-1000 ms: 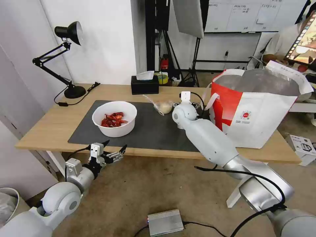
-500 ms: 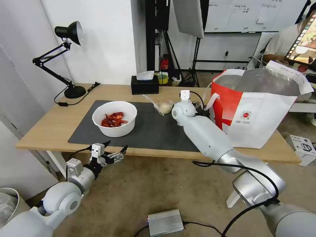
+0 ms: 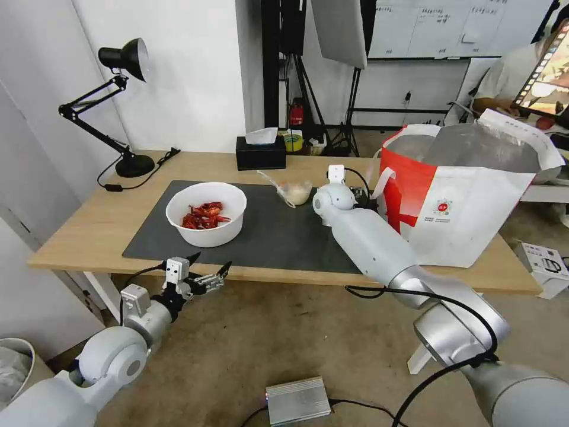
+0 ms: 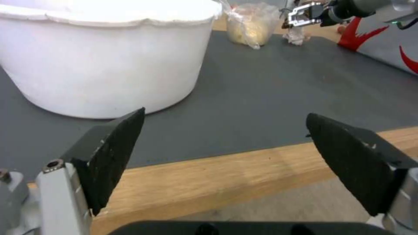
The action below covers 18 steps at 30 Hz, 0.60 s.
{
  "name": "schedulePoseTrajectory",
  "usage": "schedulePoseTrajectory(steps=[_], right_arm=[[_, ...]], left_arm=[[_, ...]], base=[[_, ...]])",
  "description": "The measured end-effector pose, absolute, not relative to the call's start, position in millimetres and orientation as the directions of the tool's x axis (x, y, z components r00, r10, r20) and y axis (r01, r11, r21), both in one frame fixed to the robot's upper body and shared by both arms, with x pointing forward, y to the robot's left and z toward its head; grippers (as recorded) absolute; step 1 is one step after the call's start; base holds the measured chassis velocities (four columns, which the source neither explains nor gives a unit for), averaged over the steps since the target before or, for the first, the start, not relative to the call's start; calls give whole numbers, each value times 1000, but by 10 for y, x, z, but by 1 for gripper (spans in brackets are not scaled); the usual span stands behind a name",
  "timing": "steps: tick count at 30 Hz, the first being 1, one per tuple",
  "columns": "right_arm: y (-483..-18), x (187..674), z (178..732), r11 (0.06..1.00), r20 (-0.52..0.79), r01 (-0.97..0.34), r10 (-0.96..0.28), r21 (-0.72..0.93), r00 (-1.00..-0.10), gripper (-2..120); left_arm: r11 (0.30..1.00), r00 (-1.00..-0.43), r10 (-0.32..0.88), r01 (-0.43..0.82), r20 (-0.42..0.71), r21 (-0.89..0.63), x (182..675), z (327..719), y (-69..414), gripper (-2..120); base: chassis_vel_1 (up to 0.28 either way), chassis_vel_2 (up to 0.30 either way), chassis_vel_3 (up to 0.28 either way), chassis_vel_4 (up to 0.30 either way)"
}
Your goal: Pick up the trash from the table and place it into the takeout bag.
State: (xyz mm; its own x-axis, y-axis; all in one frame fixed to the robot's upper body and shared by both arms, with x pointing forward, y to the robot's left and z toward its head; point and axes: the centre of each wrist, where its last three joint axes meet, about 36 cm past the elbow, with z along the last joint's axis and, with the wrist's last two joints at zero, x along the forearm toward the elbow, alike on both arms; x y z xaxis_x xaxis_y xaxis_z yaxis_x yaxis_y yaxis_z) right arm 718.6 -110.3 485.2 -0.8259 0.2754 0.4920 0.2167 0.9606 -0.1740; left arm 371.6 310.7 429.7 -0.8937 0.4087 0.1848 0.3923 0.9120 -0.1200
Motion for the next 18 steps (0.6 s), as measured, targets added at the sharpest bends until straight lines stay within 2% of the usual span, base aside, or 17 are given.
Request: schedulePoseTrajectory(steps=[7, 10, 13, 14, 16, 18], right_arm=[[-1115, 7221, 4844, 964, 502, 208, 265, -167, -824, 100], [-1127, 7229, 4832, 964, 506, 207, 263, -165, -821, 94], [-1146, 7236, 4815, 965, 513, 209, 263, -161, -817, 81], [-1146, 7236, 4815, 965, 513, 209, 263, -161, -817, 81], [-1147, 7236, 4811, 965, 517, 207, 260, -158, -816, 69], [-1147, 7235, 4809, 966, 518, 207, 259, -157, -815, 68]], left_arm=[[911, -893, 410, 393, 185, -122, 3710, 4292, 3103, 100], [911, -893, 411, 394, 185, -122, 3706, 4294, 3100, 100], [911, -893, 411, 394, 185, -123, 3698, 4289, 3099, 100], [911, -893, 411, 394, 185, -123, 3698, 4289, 3099, 100], [911, -894, 410, 393, 183, -123, 3697, 4289, 3100, 100], [911, -894, 410, 393, 182, -123, 3697, 4289, 3100, 100]], base=[[0, 0, 0, 0], [0, 0, 0, 0], [0, 0, 0, 0], [0, 0, 0, 0], [0, 0, 0, 0], [0, 0, 0, 0]])
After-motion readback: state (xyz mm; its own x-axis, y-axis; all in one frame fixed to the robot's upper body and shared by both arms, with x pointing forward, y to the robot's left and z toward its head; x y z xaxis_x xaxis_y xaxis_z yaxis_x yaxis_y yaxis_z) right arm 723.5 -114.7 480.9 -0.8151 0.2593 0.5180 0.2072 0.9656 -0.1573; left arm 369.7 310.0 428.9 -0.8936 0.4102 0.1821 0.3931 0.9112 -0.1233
